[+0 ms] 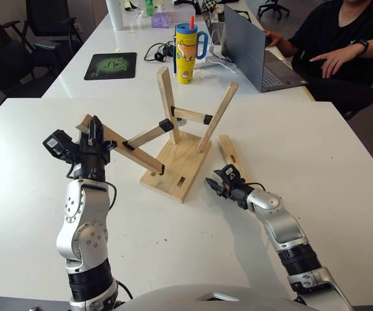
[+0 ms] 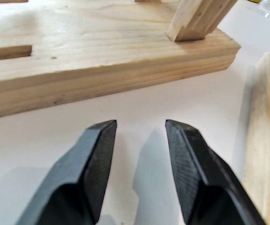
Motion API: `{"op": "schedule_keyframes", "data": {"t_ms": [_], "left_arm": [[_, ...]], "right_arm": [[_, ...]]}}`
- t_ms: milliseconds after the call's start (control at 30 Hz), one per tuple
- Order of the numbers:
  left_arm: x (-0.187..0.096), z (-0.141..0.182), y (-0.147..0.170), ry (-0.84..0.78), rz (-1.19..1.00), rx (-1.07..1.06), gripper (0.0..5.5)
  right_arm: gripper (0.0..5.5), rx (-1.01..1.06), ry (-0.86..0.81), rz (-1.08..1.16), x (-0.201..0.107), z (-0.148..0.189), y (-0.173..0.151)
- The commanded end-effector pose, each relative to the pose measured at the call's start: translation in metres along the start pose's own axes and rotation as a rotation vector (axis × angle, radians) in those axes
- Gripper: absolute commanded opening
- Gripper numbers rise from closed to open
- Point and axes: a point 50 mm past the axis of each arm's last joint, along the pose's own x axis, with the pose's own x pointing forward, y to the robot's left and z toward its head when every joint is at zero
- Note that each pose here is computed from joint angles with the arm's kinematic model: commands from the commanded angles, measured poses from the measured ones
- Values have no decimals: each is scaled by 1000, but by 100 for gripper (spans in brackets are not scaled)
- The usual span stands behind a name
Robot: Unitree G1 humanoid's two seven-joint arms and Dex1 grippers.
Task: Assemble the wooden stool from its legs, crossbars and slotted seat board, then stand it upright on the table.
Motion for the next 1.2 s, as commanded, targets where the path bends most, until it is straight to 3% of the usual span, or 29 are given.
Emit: {"op": "schedule_keyframes", "data": {"t_ms": [33, 300, 600, 1200], "left_arm": [[9, 7, 7, 29, -60, 21, 104], [16, -6, 12, 141, -176, 120, 104], [26, -7, -10, 66, -304, 65, 104], [18, -20, 7, 117, -260, 175, 104]], "right_arm": [[194, -2, -2, -1, 1, 3, -1], [194, 10, -11, -3, 3, 5, 0], [194, 20, -11, -1, 3, 5, 0], [194, 17, -9, -2, 3, 6, -3]]}}
